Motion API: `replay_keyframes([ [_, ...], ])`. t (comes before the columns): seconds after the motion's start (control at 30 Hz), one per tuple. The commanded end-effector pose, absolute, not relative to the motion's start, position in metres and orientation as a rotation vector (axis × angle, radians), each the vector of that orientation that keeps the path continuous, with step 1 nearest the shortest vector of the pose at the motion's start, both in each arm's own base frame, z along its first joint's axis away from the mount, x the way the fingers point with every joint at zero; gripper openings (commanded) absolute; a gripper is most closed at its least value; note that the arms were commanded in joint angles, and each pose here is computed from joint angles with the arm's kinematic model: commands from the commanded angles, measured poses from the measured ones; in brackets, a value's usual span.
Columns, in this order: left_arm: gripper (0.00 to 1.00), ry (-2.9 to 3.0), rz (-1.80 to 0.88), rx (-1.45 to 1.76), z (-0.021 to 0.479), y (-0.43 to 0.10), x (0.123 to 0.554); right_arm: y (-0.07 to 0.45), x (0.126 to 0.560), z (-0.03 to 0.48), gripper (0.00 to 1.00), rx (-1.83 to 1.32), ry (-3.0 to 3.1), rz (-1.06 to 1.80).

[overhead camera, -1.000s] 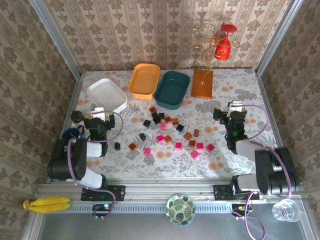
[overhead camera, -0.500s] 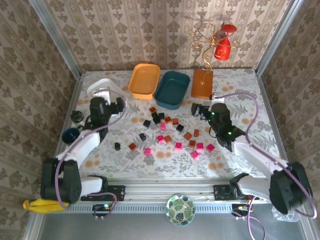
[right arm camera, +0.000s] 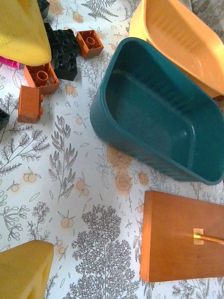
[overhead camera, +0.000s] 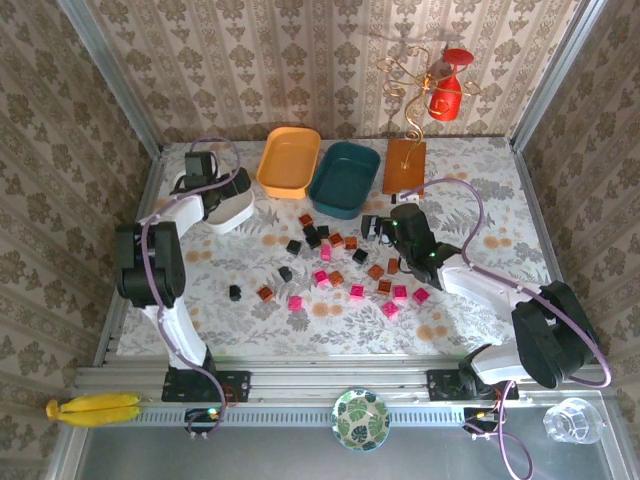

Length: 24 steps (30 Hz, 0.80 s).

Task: Sort the legos into containers by color
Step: Move the container to the top-center of the table.

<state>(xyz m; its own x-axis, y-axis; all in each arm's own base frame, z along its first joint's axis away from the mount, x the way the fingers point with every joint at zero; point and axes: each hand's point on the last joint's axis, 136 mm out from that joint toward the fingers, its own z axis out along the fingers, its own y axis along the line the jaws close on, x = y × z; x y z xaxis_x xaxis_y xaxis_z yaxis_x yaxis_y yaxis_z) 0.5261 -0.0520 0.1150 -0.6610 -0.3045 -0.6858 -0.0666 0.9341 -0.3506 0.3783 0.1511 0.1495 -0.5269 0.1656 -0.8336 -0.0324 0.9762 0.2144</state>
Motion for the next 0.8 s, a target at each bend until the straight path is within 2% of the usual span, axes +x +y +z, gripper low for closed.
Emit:
replay_keyframes([
  [0.0,1.00,2.233,-0.570,-0.278,0.128,-0.072,0.550,0.142,0.368,0.142,0.97,0.140,2.121,0.235],
  [0.2,1.00,2.244,-0.642,-0.232,0.115,-0.086,0.591,0.136,0.357,0.132,0.98,0.145,2.150,0.224],
  [0.37,1.00,2.248,-0.659,-0.071,0.115,-0.115,0.615,0.134,0.349,0.123,0.98,0.144,2.174,0.228],
  [0.5,0.99,2.244,-0.651,0.080,0.121,-0.140,0.627,0.133,0.343,0.114,0.97,0.144,2.199,0.229],
  [0.77,0.89,2.356,-0.557,0.287,0.101,-0.170,0.627,0.129,0.335,0.104,0.98,0.153,2.219,0.223],
])
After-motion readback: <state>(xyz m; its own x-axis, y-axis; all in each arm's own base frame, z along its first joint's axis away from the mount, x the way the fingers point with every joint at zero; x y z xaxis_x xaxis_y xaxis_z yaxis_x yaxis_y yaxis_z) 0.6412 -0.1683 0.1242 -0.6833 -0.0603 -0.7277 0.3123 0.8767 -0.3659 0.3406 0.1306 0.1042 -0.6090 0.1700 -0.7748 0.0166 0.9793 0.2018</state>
